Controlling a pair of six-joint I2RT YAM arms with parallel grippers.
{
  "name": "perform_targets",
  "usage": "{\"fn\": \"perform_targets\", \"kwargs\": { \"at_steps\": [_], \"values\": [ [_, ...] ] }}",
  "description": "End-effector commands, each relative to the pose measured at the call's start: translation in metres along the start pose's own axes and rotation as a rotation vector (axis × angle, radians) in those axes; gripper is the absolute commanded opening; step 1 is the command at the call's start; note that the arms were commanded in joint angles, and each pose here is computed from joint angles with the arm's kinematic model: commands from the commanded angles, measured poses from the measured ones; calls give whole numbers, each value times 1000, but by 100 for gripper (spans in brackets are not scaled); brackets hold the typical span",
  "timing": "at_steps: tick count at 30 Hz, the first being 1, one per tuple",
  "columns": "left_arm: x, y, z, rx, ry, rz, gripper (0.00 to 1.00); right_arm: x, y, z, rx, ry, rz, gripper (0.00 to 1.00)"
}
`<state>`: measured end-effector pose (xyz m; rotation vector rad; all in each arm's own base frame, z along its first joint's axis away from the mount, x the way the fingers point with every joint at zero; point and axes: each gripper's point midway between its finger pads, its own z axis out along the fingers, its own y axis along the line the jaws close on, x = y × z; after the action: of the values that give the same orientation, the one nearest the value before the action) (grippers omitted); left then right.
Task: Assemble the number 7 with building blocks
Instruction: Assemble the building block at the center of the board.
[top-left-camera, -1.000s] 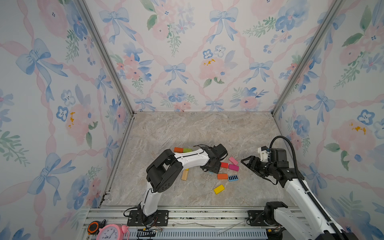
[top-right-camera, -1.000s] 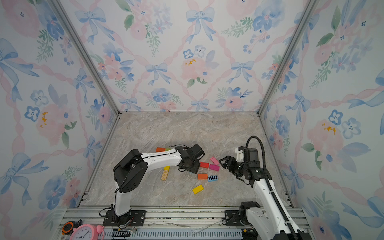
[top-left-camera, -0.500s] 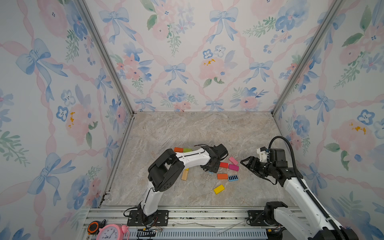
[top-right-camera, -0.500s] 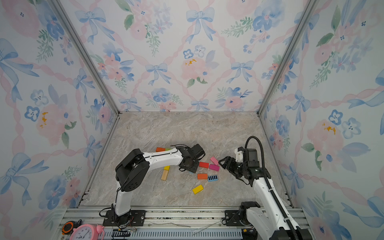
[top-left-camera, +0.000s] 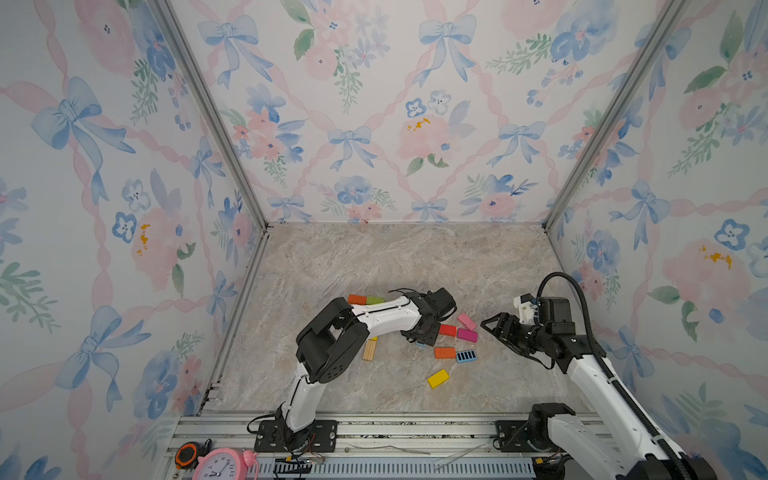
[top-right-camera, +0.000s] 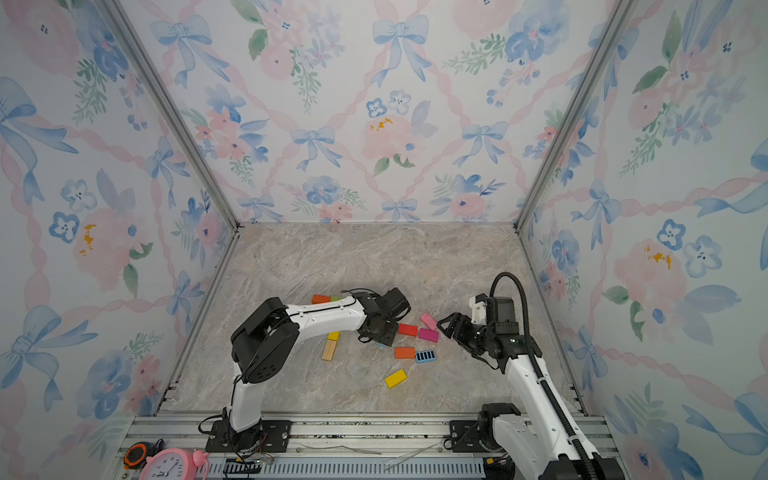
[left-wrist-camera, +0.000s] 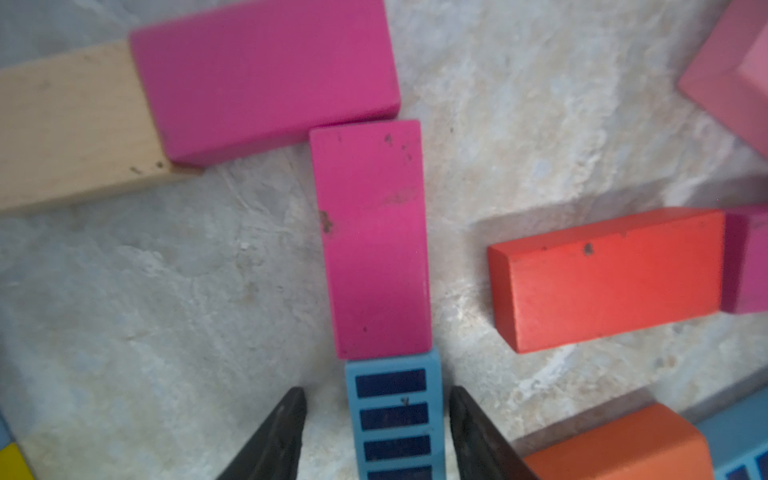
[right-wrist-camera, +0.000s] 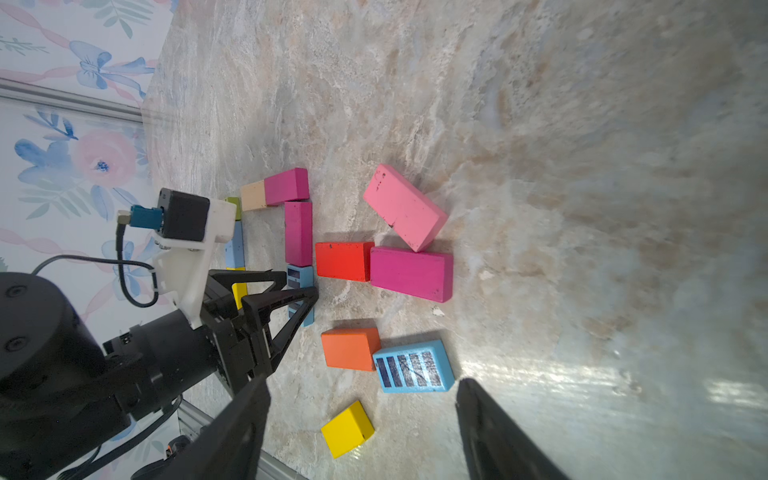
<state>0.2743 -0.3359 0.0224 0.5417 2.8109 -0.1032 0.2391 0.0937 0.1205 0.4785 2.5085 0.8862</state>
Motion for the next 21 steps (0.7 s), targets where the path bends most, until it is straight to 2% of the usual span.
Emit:
{"fn": "perform_targets", "kwargs": {
  "at_steps": [1, 6, 12, 13, 17, 21],
  "values": [
    [8, 9, 6, -36, 38, 12, 62, -2, 1, 0, -8, 0, -3, 73],
    [-5, 5, -13, -18, -16, 29, 67, -4, 2, 0, -8, -3, -8, 73],
    [-24, -7, -57, -9, -145, 94, 74, -14, 15, -8, -24, -20, -40, 76],
    [-25, -10, -64, -8, -166, 111, 75, -17, 18, -11, -26, -25, -49, 79],
    [-27, -16, -88, -9, -232, 169, 77, -26, 30, -22, -33, -54, -74, 84],
    [-22, -16, -106, 3, -274, 199, 79, -32, 38, -29, -37, -65, -89, 85]
  ]
}}
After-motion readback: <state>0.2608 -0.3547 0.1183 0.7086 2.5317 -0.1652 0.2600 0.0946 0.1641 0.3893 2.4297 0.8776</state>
